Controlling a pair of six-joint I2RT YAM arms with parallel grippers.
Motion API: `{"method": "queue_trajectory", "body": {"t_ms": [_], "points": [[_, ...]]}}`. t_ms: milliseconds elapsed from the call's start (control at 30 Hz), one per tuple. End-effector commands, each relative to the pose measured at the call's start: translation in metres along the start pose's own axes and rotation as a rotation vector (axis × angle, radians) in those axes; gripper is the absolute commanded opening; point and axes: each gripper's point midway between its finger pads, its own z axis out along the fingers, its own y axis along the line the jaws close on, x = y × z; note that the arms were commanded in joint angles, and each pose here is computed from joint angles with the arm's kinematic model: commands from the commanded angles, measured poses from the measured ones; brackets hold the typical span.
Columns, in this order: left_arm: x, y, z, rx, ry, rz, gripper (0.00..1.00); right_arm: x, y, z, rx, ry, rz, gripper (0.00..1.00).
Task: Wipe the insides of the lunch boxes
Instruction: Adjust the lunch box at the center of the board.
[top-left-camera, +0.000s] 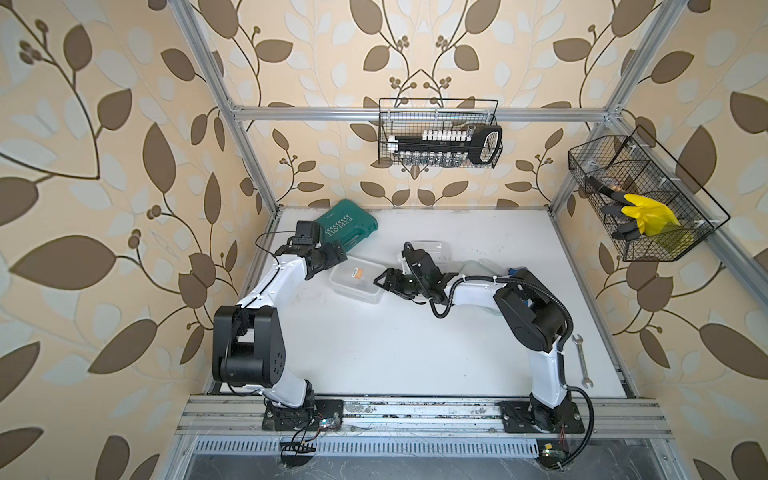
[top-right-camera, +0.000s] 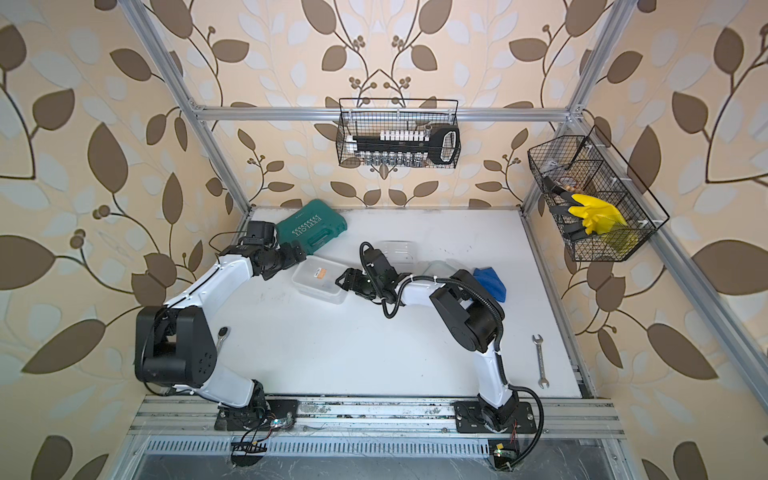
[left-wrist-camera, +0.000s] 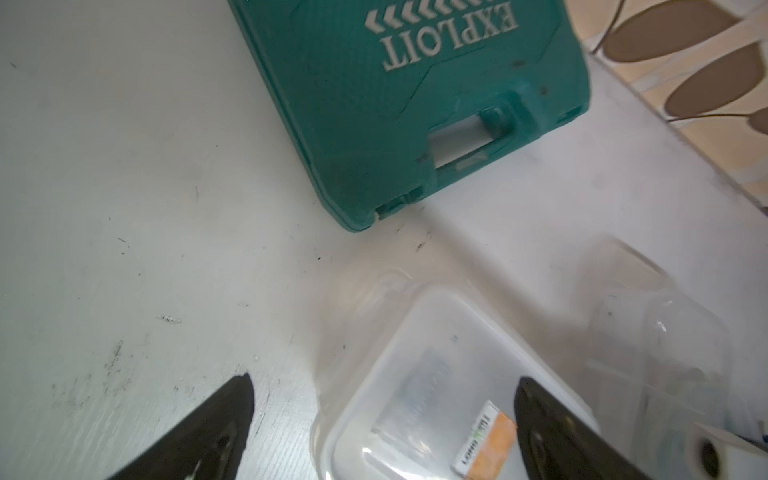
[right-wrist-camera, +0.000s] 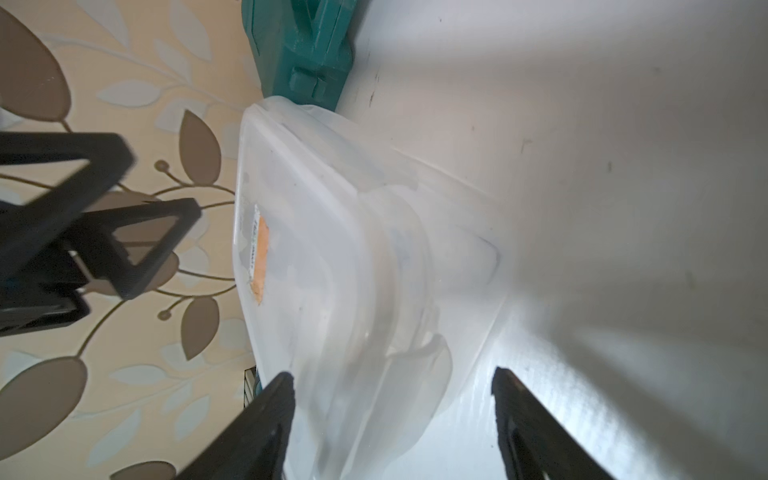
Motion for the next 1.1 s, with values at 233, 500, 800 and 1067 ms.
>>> {"method": "queue_trajectory", "body": {"t_ms": [233, 500, 800, 1067], "points": [[0.023, -0.019, 0.015, 0.16, 0.05, -0.009, 0.92, 0.001, 0.006, -0.005, -0.025, 0.007, 0.006, 0.76], [0.061, -0.037, -0.003, 0.246, 0.079, -0.022, 0.88, -0.014, -0.001, -0.007, -0.033, -0.018, 0.047, 0.71], [0.097, -0.037, -0.025, 0.273, 0.099, -0.026, 0.87, -0.022, 0.004, -0.006, -0.028, -0.015, 0.042, 0.67], [0.123, -0.007, -0.028, 0.182, 0.13, -0.034, 0.89, -0.023, -0.006, -0.005, 0.006, -0.017, 0.082, 0.64]]}}
